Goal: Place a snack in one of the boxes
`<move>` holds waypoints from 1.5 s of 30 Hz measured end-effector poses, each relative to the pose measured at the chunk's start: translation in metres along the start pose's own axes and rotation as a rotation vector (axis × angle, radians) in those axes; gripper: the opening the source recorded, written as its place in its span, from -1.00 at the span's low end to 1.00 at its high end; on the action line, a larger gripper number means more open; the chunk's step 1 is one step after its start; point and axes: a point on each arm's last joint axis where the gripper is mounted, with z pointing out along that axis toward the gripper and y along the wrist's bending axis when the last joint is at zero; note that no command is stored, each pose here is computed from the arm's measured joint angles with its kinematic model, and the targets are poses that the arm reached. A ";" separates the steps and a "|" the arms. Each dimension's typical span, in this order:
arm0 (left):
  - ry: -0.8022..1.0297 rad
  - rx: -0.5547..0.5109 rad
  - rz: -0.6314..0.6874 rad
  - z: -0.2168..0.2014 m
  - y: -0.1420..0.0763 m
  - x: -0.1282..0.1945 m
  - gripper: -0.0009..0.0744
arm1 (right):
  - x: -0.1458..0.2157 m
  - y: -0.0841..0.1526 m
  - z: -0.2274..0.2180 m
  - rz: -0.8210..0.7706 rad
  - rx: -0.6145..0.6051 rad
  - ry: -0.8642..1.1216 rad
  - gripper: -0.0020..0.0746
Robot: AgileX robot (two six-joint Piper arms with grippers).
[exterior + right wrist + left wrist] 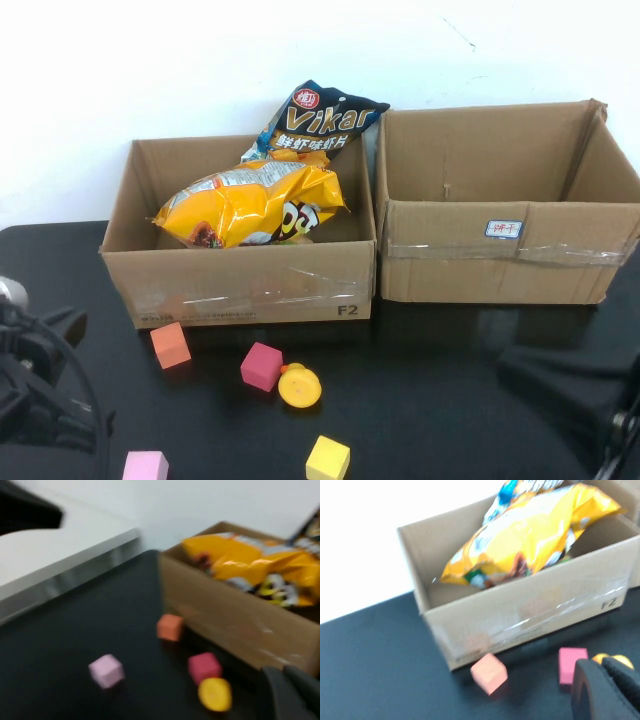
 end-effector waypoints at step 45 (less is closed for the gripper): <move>-0.265 0.122 0.087 -0.027 -0.003 0.053 -0.98 | 0.070 -0.049 -0.061 -0.005 0.377 0.378 -0.95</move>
